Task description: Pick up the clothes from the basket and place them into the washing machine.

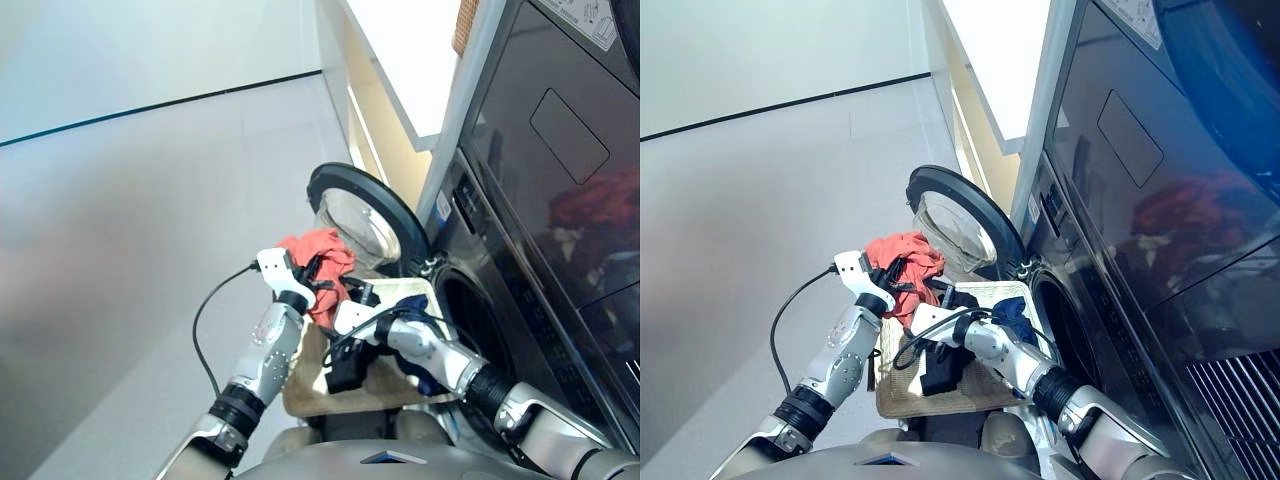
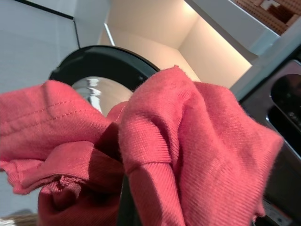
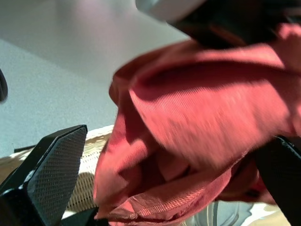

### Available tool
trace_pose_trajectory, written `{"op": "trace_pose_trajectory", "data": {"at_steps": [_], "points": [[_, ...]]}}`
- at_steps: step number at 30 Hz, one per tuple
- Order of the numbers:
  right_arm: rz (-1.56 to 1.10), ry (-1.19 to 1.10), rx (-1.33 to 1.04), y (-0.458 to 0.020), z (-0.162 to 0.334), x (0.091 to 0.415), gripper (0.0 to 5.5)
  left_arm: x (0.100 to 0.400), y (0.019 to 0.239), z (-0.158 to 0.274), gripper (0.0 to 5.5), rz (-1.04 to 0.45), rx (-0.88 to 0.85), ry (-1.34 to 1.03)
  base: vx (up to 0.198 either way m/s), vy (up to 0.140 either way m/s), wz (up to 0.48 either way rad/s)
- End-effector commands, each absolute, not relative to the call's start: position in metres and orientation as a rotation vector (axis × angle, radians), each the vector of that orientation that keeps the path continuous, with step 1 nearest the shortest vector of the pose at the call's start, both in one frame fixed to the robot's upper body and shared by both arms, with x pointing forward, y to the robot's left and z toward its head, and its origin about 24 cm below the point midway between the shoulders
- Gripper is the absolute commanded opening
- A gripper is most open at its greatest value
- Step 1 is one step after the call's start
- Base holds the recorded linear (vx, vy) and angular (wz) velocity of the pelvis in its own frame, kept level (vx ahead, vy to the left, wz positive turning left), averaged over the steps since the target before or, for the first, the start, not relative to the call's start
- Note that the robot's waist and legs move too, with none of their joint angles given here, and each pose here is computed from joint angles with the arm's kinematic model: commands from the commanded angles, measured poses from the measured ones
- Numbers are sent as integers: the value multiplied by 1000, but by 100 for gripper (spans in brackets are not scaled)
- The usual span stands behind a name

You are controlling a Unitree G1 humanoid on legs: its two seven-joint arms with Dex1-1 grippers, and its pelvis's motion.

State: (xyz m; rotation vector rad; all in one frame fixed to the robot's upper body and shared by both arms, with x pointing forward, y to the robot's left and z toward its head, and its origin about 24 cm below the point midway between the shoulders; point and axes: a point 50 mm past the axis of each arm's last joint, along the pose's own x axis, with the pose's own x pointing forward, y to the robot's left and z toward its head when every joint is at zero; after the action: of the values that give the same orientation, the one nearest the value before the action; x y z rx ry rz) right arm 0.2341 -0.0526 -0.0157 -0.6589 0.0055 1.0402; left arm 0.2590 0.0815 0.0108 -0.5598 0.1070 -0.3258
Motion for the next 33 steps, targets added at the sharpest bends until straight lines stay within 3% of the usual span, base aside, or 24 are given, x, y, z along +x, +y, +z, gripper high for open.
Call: {"op": "trace_pose_trajectory", "data": {"at_steps": [1,5,6,8,9,20,32,33], "points": [[1044,-164,-499,-14,15,237,550,278,62,48,0,-467,-620,-26,0,0,0],[992,-163,-499,-17,16,243,550,273,57,51,0,-511,-647,-21,0,0,0],[950,-171,-520,-22,17,248,418,269,56,52,0,-531,-659,-19,0,0,0],[915,-168,-522,-29,18,250,58,266,58,51,0,-539,-668,-14,0,0,0],[896,-171,-528,-32,19,252,0,266,59,51,0,-537,-664,-13,0,0,0],[799,-229,-497,-54,33,238,0,261,83,49,17,-465,-649,-19,0,0,0],[494,-154,-515,-115,32,262,0,250,110,41,2,-376,-704,-25,5,-1,-2],[480,-155,-519,-118,33,263,0,250,111,42,97,-374,-707,-30,0,0,0]]}}
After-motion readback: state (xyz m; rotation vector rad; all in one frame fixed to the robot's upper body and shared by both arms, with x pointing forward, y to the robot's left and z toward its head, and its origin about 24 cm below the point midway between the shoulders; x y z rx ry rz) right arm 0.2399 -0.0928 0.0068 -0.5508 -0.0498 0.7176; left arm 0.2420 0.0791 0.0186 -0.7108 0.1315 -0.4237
